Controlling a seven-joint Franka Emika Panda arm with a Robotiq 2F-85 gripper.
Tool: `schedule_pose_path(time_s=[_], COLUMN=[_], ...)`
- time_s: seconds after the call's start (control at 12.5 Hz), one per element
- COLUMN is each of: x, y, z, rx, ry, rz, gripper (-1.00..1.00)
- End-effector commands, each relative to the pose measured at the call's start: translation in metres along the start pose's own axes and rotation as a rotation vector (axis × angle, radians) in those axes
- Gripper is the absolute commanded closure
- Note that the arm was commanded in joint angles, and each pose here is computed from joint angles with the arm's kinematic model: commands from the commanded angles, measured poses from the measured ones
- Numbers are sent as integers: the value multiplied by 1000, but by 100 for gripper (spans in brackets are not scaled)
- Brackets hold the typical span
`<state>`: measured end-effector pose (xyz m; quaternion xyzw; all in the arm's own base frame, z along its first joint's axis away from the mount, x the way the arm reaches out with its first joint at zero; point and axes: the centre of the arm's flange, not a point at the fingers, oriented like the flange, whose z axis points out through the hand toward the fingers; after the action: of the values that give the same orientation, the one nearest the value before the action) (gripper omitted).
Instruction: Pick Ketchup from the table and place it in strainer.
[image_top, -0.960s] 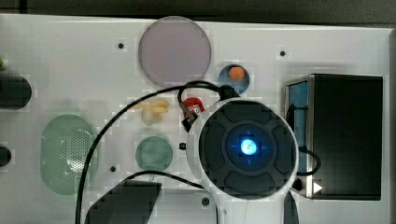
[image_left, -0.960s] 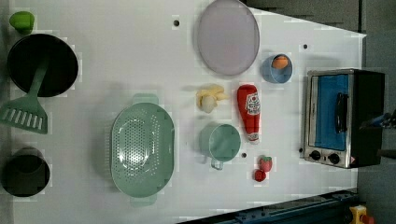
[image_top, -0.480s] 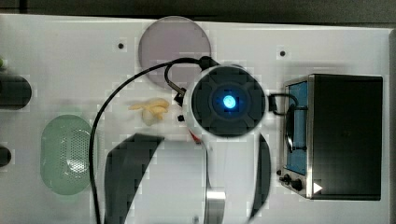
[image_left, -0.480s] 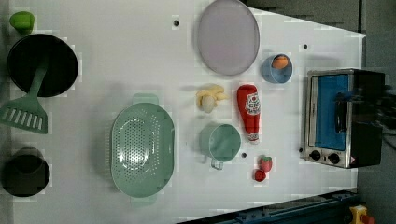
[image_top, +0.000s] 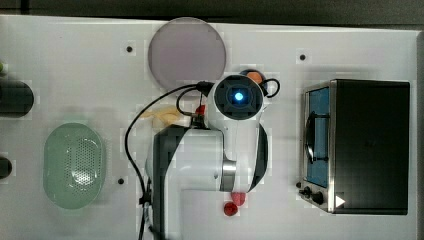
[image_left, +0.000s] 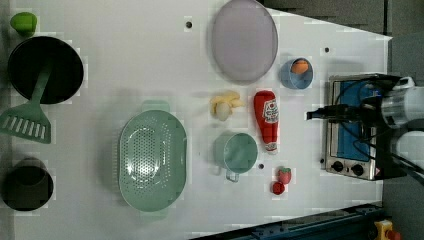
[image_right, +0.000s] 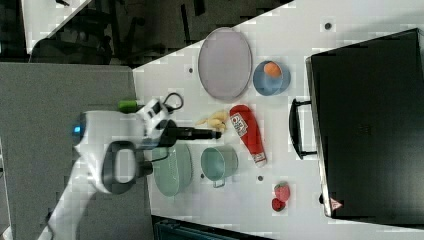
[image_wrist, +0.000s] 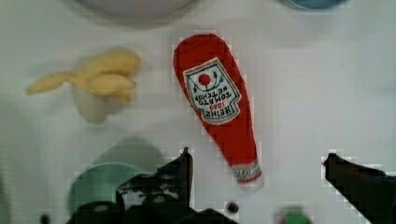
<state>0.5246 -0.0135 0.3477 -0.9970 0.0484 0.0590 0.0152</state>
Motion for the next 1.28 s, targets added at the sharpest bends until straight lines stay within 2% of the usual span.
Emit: schedule_pose_path(time_s=[0.08,0.4,0.72,0.96,1.04,1.2,1.28], x=[5,5,1,-1,-1,-2,0], y=[-11,-19,-13,-13,-14,-13,-14], z=[28,94,151,181,187,189,184], rx=[-9,-14,-7,-3,-2,-1,-2], ry=[56,95,90,111,116,113,127], rz=[-256,-285,-275,-273,-274,-271,-272], gripper=[-100,-100,-100,-100,-93,-43,-21])
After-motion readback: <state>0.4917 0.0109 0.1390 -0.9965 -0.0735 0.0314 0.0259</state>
